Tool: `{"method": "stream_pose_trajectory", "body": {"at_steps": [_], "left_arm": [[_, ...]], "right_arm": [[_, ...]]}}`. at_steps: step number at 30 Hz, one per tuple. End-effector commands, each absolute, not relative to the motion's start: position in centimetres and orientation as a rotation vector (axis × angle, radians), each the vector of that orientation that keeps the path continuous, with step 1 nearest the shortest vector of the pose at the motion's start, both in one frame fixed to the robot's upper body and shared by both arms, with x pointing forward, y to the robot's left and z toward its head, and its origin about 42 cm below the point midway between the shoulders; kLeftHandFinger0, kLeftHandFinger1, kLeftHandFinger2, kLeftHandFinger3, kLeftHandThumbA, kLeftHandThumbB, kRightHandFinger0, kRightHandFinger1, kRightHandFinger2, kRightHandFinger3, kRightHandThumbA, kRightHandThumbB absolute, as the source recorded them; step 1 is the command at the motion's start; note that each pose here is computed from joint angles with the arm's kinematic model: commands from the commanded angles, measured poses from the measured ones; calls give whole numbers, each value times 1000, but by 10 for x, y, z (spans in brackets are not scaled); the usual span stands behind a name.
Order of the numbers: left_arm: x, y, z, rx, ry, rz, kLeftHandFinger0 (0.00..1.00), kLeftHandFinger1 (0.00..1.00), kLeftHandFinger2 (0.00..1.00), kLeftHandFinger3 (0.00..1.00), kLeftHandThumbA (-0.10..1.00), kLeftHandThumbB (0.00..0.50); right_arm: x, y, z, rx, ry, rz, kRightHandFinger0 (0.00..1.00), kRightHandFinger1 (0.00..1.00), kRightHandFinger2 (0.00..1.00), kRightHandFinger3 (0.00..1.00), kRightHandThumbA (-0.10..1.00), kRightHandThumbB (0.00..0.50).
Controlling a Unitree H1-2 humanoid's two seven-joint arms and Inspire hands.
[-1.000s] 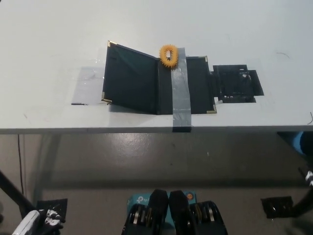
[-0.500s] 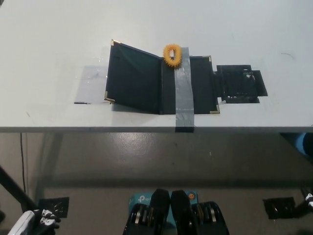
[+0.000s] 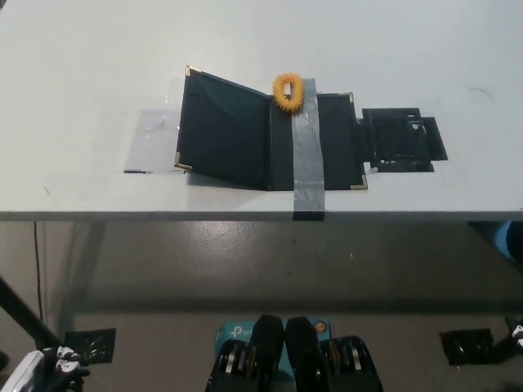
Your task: The robot uses its right hand to push the cover of the diary kept in the middle of the desk towards the left to open it
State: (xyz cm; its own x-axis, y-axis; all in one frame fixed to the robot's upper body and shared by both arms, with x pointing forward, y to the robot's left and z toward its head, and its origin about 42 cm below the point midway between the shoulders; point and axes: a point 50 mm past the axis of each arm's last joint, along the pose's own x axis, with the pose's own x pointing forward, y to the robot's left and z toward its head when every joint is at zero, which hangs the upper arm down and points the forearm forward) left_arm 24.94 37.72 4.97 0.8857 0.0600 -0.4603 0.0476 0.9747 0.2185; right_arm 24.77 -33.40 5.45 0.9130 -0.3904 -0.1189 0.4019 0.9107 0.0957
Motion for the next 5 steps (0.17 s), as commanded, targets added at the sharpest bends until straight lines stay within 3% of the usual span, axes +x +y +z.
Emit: {"method": "stream_pose_trajectory", "body": {"at_steps": [1, 5], "left_arm": [[263, 385, 68, 217, 374, 61, 426, 528, 231, 377, 400, 500], [267, 389, 73, 214, 340, 107, 452, 561, 256, 380, 395, 500]], "right_arm": [[261, -337, 65, 128, 57, -413, 175, 287, 366, 444, 873, 324], [268, -334, 65, 159, 60, -423, 149, 257, 343, 441, 881, 330]]}}
